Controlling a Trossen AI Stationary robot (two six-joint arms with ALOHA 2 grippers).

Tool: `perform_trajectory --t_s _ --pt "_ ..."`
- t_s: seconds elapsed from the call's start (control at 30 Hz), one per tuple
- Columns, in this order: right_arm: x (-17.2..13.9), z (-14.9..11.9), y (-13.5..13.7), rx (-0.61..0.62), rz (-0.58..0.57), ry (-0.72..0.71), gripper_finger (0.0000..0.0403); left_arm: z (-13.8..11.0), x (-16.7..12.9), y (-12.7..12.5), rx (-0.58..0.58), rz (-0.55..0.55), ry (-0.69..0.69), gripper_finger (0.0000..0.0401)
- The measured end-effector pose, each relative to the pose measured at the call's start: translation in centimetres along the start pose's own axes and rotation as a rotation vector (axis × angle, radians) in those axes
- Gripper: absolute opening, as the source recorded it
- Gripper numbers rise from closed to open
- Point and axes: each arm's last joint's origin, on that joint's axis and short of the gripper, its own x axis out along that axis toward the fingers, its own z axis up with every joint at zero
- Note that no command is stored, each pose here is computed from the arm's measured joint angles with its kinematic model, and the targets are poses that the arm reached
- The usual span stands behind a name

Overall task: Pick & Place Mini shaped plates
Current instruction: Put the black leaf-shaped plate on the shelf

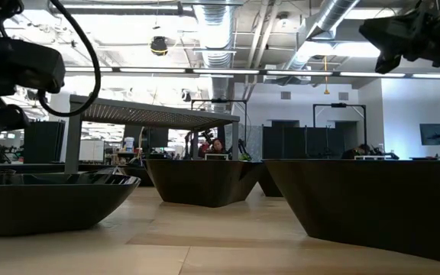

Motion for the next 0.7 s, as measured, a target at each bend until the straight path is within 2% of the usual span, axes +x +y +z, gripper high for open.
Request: perform_trajectory --t_s 0.13,0.3,0.43,0.57,0.7 --pt "0.0 -0.2 0.0 0.004 -0.001 0.019 0.0067 -0.6 0.4 0.4 -0.034 0.000 0.005 0.0099" --pt "0.0 -0.2 0.0 0.004 -0.001 0.019 0.0067 -1.3 0.8 0.7 -0.018 0.022 0.000 0.0095" --pt "0.0 -0.2 0.0 0.004 -0.002 0.020 0.0067 -1.4 0.8 0.7 -0.015 0.021 -0.008 0.0064" --pt "0.0 -0.3 0.0 0.006 -0.002 0.032 0.0067 -1.1 0.8 0.3 -0.011 -0.023 -0.036 0.0014" --pt "0.0 -0.4 0.0 0.008 -0.004 0.039 0.0067 -0.9 0.8 0.0 0.018 -0.056 -0.060 0.0008"
